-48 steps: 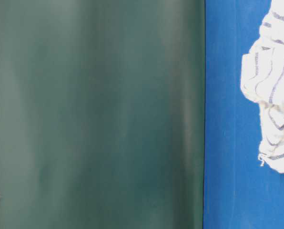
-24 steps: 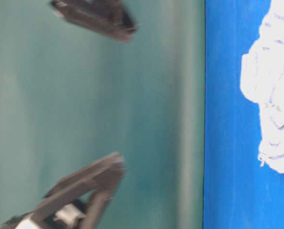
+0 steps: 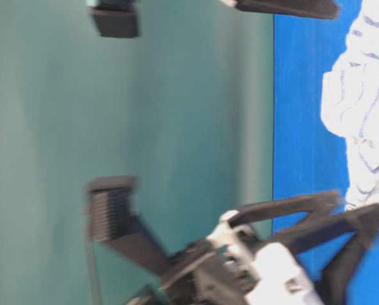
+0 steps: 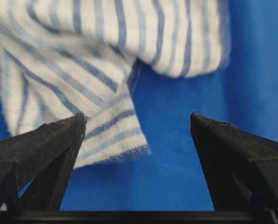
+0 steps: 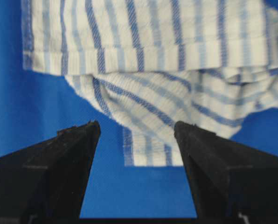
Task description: Lift the towel with both arms.
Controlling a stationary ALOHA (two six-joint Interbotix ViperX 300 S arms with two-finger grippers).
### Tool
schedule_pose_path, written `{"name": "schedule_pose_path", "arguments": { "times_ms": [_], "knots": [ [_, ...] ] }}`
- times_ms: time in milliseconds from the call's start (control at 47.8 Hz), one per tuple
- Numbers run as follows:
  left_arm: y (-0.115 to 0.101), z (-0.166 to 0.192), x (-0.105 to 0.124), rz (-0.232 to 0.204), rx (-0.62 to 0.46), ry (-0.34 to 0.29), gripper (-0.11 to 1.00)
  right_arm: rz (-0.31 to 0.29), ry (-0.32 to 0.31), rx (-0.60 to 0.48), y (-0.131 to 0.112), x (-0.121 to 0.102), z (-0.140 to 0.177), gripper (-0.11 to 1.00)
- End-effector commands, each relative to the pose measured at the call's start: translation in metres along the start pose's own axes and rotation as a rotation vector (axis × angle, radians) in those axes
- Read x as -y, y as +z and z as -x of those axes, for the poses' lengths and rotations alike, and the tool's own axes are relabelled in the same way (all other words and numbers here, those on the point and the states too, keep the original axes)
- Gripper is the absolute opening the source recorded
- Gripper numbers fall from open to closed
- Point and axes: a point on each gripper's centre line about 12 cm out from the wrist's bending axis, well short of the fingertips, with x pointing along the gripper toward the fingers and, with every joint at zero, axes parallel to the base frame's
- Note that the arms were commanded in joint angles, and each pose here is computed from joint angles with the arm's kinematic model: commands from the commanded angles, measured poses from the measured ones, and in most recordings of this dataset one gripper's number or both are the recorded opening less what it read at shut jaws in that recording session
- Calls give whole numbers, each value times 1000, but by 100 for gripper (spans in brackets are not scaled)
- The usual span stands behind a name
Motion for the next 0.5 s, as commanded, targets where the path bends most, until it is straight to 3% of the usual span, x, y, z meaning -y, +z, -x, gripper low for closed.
{"name": "schedule_pose_path", "arguments": {
  "times_ms": [0,481],
  "knots": [
    [4,-5,1,-1,26,-1,89,-3,13,13,1,-3,-9,67],
    [-20,-32,1,15,0,1,87,1,20,-38,-14,-4,-42,67]
  ]
}}
